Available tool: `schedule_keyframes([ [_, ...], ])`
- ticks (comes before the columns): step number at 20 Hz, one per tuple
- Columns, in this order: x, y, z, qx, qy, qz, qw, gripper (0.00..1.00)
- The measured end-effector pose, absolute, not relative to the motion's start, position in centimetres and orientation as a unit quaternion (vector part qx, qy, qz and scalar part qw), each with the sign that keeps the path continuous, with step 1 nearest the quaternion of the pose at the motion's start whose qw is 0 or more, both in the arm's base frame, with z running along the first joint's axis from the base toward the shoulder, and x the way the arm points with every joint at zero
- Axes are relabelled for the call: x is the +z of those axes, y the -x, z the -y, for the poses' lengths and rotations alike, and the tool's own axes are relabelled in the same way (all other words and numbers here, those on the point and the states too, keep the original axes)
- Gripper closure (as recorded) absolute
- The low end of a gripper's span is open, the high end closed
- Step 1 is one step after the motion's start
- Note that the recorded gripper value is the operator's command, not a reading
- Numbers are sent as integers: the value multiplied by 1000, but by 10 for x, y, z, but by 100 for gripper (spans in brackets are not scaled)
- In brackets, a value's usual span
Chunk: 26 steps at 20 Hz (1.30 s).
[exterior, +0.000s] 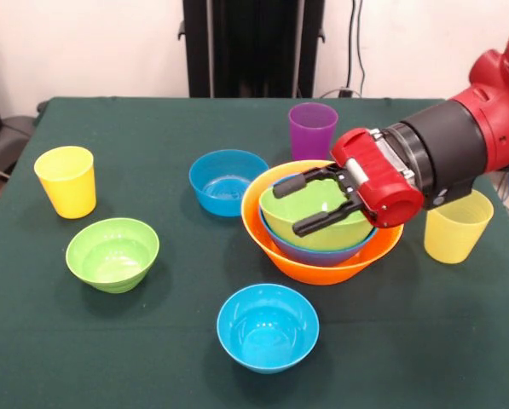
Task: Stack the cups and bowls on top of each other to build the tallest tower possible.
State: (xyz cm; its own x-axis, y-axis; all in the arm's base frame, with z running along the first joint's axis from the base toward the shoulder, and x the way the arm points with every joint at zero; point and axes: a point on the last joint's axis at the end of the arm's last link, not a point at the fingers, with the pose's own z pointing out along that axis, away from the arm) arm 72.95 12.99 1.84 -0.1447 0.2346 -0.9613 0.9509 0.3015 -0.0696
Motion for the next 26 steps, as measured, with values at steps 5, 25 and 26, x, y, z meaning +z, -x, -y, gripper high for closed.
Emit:
schedule_keyframes([
  [5,14,-722,-121,-376,-472,-639,477,0],
  [25,-15,-721,-113,-267,-545,-644,466,0],
  [26,-17,-721,-114,-262,-548,-645,464,0],
])
